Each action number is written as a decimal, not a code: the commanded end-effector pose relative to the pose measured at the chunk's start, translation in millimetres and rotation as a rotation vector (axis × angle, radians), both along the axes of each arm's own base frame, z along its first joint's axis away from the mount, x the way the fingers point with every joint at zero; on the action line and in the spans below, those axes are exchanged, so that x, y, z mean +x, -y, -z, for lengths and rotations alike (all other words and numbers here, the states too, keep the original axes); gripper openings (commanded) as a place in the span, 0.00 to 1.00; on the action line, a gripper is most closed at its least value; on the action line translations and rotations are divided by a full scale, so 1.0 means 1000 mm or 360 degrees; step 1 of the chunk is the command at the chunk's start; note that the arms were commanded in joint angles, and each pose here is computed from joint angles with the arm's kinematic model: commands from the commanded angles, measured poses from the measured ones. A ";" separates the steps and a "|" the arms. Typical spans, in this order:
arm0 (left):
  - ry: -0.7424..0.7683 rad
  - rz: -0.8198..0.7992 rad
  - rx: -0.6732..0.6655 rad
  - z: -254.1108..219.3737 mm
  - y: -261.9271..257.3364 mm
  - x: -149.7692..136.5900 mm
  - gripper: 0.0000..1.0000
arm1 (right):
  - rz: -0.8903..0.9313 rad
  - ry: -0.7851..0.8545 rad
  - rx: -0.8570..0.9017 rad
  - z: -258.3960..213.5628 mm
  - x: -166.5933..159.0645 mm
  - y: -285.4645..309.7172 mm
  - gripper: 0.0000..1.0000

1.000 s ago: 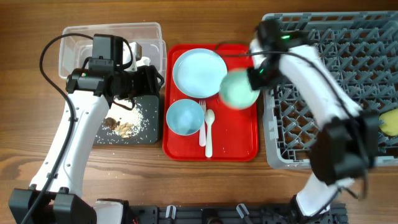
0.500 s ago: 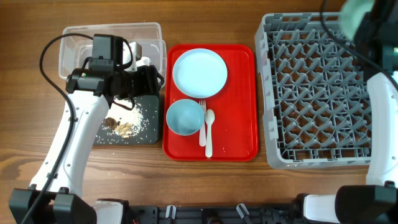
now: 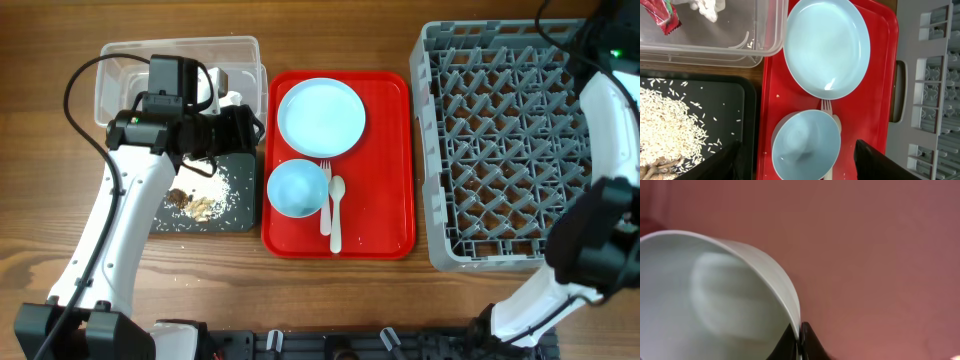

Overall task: Sort waste into correct bins and load items into the dishwasher rack
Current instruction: 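Carry the green bowl with the right gripper and place it in the dish rack, then move the right gripper back to the light-blue plate and grasp its rim, then lift the light-blue plate with the right gripper and stand it in the rack, then reach the right gripper to the blue bowl and grasp its rim, then carry the blue bowl with the right gripper and place it in the rack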

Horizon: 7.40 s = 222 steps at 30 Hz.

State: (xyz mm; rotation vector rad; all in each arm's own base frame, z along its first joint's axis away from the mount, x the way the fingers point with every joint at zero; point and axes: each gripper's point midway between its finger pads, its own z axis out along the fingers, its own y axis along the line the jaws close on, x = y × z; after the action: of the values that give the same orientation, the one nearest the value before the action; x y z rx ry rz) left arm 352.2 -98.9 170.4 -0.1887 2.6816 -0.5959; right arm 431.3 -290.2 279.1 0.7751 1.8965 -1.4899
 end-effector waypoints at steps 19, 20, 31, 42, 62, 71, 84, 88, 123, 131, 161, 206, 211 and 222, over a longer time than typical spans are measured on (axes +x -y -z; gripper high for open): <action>0.0041 0.0007 0.0012 -0.006 0.000 0.002 0.71 | 0.0002 -0.0511 0.0228 0.138 0.005 0.018 0.04; 0.0040 0.0008 0.0012 -0.006 0.000 0.002 0.71 | -0.0010 -0.0514 0.0259 0.143 0.005 0.014 0.04; 0.0040 0.0008 0.0012 -0.006 0.000 0.002 0.71 | -0.0169 -0.0619 0.0495 0.169 0.005 -0.022 0.42; 0.0040 0.0007 0.0013 -0.006 0.000 0.002 0.71 | -0.1038 -0.0120 0.1104 0.084 0.038 -0.123 0.79; -0.0109 -0.0103 0.0246 0.012 -0.027 -0.014 0.77 | -0.1687 -0.0640 0.2098 0.156 -0.012 -0.465 0.78; -0.0131 -0.0165 0.0277 0.014 -0.033 -0.015 0.80 | -0.1125 -0.0563 0.2042 0.252 0.004 -0.460 0.67; -0.0131 -0.0165 0.0277 0.014 -0.033 -0.015 0.81 | -0.1022 -0.0493 0.2112 0.276 0.012 -0.461 0.04; -0.0131 -0.0165 0.0276 0.014 -0.033 -0.015 0.80 | -0.1142 -0.0357 0.2069 0.237 0.038 -0.445 0.04; -0.0113 -0.0166 0.0273 0.013 -0.033 -0.013 0.84 | -0.0408 -0.0462 0.0209 0.051 0.048 -0.067 0.04; -0.0113 -0.0167 0.0273 0.013 -0.033 -0.013 0.84 | -0.0567 -0.0486 0.0444 0.087 0.053 -0.098 0.04; -0.0353 -0.0850 0.0209 0.021 -0.109 -0.026 1.00 | -0.1993 -0.0934 0.2267 0.166 -0.101 -0.504 0.76; -0.0398 -0.0917 0.0159 0.022 -0.121 -0.031 1.00 | -0.1270 -0.0183 0.0646 0.027 0.033 -0.273 0.04; -0.0382 -0.0917 0.0156 0.021 -0.122 -0.029 1.00 | -0.0749 -0.0195 0.0163 -0.013 0.019 -0.182 0.04; -0.0362 -0.0919 0.0154 0.020 -0.122 -0.026 1.00 | -0.0687 -0.0521 0.0100 0.057 0.051 -0.166 0.04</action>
State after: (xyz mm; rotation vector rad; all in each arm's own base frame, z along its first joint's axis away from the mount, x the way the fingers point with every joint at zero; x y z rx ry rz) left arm 324.2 22.8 145.7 -0.9929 2.6841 -0.2505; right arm 476.1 -127.1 248.7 0.1719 2.1397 -1.2730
